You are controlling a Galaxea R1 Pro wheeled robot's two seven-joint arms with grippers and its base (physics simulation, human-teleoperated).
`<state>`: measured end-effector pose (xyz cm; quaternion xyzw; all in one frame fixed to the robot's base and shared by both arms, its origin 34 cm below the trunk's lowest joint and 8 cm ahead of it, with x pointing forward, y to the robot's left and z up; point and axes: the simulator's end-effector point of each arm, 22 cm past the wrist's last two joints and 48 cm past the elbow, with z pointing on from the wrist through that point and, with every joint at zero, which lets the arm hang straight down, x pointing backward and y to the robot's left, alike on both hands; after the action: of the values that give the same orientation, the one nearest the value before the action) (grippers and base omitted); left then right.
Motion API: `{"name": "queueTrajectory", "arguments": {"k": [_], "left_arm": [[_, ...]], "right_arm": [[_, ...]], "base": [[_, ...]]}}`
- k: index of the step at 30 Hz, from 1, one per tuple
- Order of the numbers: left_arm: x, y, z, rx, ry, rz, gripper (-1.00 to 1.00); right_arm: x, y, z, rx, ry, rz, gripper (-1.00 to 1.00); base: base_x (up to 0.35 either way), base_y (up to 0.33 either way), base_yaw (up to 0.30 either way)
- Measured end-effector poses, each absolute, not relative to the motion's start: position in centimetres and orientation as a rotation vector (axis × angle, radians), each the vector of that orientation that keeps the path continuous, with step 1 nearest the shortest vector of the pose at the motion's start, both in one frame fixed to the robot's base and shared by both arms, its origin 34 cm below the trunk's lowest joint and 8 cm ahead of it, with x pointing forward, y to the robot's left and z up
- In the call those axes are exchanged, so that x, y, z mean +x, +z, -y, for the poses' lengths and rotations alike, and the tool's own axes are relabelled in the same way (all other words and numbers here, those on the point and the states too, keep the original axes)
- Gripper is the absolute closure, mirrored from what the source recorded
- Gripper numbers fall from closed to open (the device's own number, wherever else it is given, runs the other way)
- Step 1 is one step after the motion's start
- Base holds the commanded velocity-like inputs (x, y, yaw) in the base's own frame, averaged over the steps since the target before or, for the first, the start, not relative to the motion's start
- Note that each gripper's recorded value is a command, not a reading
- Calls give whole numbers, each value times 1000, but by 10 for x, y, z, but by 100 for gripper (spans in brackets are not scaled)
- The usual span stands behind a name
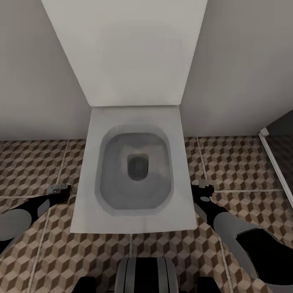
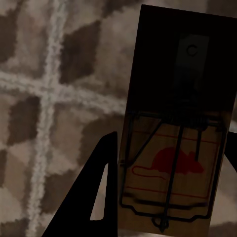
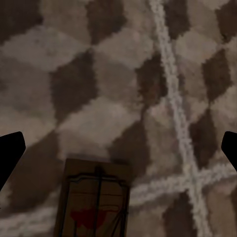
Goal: Take the four mousetraps from the cabinet in the bathroom and place them on the bathroom floor. Make sure all four end up on the same floor surface, and ensure that at least two of them are either under or directly next to the same bathroom sink.
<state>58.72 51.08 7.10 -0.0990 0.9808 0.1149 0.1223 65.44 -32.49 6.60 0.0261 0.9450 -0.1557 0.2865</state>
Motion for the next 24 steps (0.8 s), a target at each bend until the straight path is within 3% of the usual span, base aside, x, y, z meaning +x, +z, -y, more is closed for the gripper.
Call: {"name": "queueTrajectory", "arguments": {"k": [24], "left_arm": [[587, 71, -511, -289, 336, -2862, 100]], "right_arm": [[655, 66, 325, 75, -418, -2524, -100]], "base": [[0, 0, 0]]}}
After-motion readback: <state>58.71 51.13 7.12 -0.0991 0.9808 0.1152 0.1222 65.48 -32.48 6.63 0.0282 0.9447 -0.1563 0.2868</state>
